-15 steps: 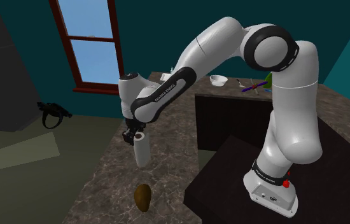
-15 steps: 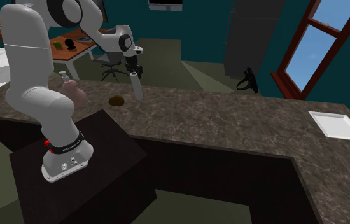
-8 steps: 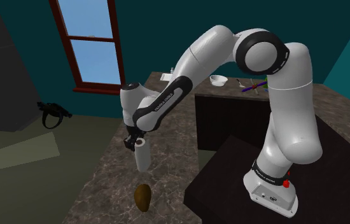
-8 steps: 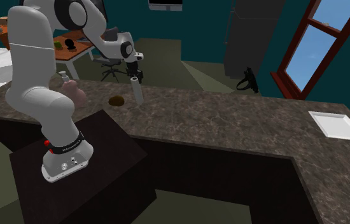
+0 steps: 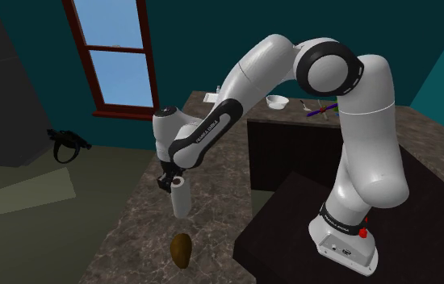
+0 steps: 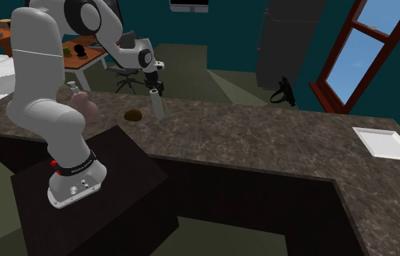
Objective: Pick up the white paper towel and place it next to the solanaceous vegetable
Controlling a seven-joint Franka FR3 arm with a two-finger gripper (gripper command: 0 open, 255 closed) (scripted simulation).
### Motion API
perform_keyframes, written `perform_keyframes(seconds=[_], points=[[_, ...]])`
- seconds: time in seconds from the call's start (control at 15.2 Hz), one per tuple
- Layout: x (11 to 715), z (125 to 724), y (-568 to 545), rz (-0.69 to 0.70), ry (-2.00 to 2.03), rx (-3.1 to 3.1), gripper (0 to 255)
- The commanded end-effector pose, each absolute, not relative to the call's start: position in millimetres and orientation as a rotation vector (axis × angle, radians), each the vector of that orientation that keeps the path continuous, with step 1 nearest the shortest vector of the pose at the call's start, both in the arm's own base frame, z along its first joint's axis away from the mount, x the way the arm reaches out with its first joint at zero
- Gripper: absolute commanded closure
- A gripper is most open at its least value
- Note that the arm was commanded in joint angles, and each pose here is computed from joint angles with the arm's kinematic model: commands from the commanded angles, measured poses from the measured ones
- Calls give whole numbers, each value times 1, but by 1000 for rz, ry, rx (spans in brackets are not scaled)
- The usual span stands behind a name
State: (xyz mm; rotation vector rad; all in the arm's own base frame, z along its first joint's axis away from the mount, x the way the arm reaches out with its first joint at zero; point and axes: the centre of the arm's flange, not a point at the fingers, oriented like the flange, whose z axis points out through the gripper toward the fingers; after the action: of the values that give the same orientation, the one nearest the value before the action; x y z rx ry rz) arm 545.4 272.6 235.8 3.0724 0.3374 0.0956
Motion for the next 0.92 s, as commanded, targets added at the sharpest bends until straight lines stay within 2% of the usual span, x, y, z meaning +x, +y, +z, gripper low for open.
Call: perform_keyframes(seconds=[0.0, 0.33, 0.59, 0.86], points=[[545, 236, 273, 96, 337, 3072, 0], [545, 236, 273, 96, 337, 3072, 0], [542, 286, 275, 96, 337, 3072, 0], [542, 286, 275, 96, 337, 3072, 0]])
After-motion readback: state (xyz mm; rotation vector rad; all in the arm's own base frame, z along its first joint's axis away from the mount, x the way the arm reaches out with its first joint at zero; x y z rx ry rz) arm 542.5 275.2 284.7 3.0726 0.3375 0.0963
